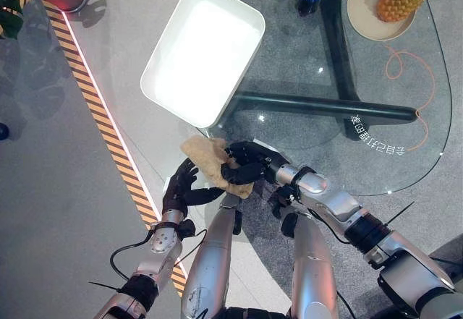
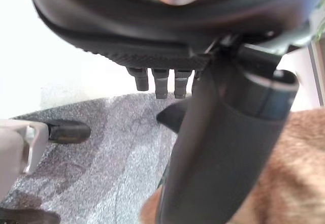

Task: Wipe the table with a cloth and put it in the basket.

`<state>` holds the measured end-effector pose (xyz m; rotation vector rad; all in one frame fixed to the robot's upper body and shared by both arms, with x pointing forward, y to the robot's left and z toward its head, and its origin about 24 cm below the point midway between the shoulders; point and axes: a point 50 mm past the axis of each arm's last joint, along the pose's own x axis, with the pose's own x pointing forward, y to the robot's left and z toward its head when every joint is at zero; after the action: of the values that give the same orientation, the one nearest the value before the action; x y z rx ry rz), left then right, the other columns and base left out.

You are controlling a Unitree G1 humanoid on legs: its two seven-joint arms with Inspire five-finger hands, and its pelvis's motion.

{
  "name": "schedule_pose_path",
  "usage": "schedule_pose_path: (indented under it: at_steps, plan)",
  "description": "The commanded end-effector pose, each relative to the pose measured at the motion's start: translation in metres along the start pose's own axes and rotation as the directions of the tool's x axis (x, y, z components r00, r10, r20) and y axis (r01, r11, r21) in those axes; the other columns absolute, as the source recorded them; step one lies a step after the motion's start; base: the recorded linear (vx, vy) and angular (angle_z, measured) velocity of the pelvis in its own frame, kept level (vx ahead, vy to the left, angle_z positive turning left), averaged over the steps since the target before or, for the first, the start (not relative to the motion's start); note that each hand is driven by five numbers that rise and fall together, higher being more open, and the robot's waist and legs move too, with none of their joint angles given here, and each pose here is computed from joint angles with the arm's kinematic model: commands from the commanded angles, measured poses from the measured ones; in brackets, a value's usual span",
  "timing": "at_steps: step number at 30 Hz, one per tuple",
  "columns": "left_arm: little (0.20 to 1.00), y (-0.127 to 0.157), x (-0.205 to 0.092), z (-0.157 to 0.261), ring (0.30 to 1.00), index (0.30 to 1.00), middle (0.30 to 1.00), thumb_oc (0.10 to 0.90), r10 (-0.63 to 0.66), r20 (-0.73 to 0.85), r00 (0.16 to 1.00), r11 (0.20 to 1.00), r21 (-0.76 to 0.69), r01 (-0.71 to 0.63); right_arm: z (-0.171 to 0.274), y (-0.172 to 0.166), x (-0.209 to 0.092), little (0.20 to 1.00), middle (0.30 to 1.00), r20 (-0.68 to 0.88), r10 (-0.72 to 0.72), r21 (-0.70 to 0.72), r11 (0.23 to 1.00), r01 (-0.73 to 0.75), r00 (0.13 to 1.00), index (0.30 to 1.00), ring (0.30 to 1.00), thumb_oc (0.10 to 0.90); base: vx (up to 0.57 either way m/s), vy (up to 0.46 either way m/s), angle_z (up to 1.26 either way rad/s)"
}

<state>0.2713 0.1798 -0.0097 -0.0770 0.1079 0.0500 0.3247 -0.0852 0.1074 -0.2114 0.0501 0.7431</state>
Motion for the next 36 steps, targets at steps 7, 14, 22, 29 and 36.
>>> schedule_pose_path:
  at_steps: [7,14,22,29,36]
  plan:
    - [0.9,-0.019,-0.005,0.059,0.9,0.9,0.9,0.8,-0.098,0.303,0.948,0.989,-0.074,0.126,0.079,0.056,-0.012,0.2,0.3,0.44,0.288,-0.001,0.947,-0.32,0.85,0.3,0.3,0.1,0.0,-0.013,-0.02]
    - [0.9,-0.055,-0.006,0.073,0.9,0.9,0.9,0.8,-0.408,0.289,0.866,0.851,-0.222,0.475,0.088,0.068,-0.016,0.2,0.3,0.458,0.386,-0.085,0.916,-0.392,0.801,0.3,0.3,0.1,-0.01,-0.022,-0.03]
    - [0.9,-0.067,-0.015,0.079,0.9,0.9,0.9,0.8,-0.593,0.313,0.742,0.679,-0.302,0.67,0.086,0.04,-0.023,0.2,0.3,0.427,0.309,-0.174,0.95,-0.258,0.85,0.3,0.3,0.1,0.0,0.003,-0.01]
    - [0.9,-0.051,-0.011,0.075,0.9,0.9,0.9,0.8,-0.573,0.276,0.772,0.712,-0.299,0.635,0.098,0.011,-0.037,0.2,0.3,0.549,0.152,-0.126,0.987,-0.099,0.822,0.3,0.3,0.1,0.0,-0.004,0.0]
    - [0.9,-0.045,-0.013,0.062,0.9,0.9,0.9,0.8,-0.582,0.21,0.786,0.72,-0.317,0.618,0.108,-0.006,-0.05,0.2,0.3,0.635,0.039,-0.078,0.997,0.014,0.771,0.3,0.3,0.1,0.0,0.0,0.0]
